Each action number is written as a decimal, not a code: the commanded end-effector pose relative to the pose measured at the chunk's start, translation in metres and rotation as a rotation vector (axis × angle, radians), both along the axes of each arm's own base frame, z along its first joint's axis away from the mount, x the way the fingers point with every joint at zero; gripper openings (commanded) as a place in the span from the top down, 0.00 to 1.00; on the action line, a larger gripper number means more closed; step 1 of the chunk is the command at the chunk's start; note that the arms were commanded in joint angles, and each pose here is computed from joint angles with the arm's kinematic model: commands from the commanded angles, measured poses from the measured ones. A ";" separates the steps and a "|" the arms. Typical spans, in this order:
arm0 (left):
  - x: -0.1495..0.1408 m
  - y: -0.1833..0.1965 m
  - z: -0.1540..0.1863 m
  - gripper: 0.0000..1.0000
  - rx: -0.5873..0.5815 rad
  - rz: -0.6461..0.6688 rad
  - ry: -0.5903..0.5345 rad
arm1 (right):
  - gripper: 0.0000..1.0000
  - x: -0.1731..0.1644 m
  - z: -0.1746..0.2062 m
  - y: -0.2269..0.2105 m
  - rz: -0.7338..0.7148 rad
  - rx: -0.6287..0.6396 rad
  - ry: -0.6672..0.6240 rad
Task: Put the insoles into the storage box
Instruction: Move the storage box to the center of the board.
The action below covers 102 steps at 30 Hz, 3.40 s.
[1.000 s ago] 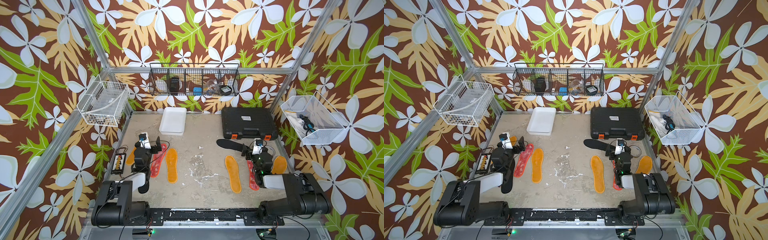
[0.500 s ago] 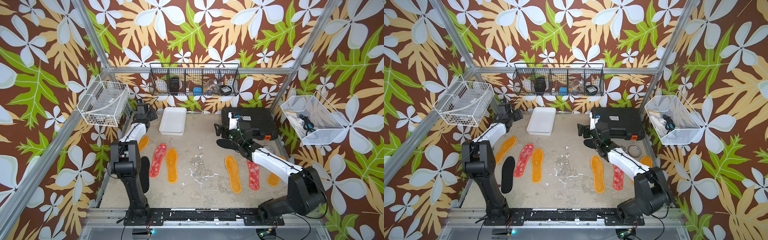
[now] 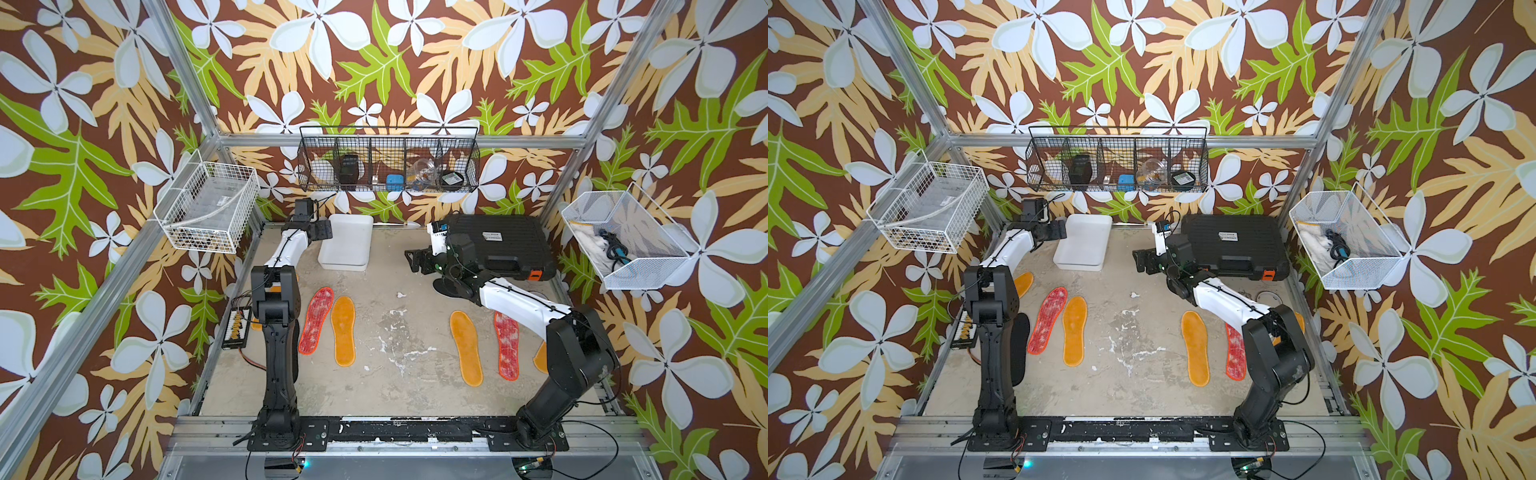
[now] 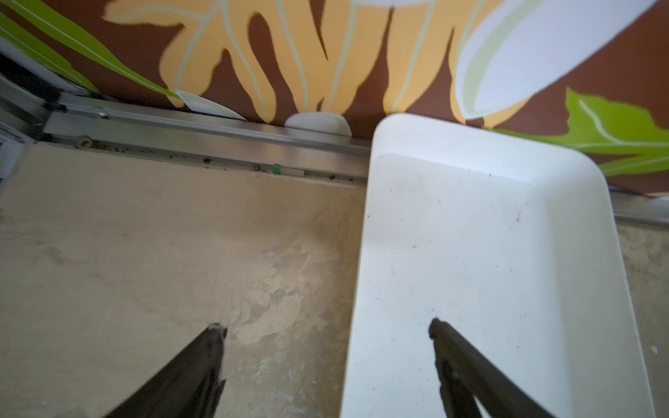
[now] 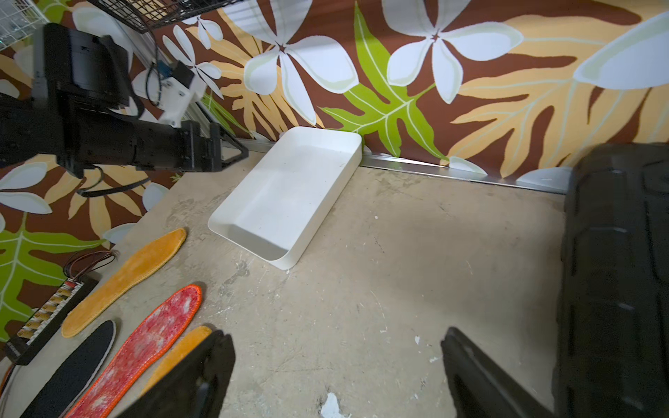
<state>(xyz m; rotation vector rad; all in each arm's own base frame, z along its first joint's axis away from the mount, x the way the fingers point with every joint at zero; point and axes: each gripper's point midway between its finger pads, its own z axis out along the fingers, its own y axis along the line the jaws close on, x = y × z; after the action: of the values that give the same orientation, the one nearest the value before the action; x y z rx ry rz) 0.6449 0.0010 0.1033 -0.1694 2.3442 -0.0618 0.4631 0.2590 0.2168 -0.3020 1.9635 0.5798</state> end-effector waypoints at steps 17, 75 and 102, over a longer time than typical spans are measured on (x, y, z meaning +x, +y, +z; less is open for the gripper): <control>-0.017 -0.029 -0.047 0.44 0.016 -0.045 0.118 | 0.07 -0.024 0.010 -0.017 -0.032 -0.012 0.006; -0.281 -0.162 -0.018 1.00 -0.079 -0.007 0.196 | 0.04 -0.111 -0.011 -0.112 -0.269 -0.165 0.078; -0.382 -0.203 -0.072 0.85 -0.010 -0.111 0.263 | 0.04 -0.154 -0.066 -0.138 -0.320 -0.152 0.152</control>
<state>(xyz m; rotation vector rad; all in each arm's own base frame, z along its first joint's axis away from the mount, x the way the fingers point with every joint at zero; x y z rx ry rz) 0.2609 -0.2077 0.0323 -0.0863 2.6305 -0.1657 0.3064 0.1158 0.1480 -0.0242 2.1661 0.2271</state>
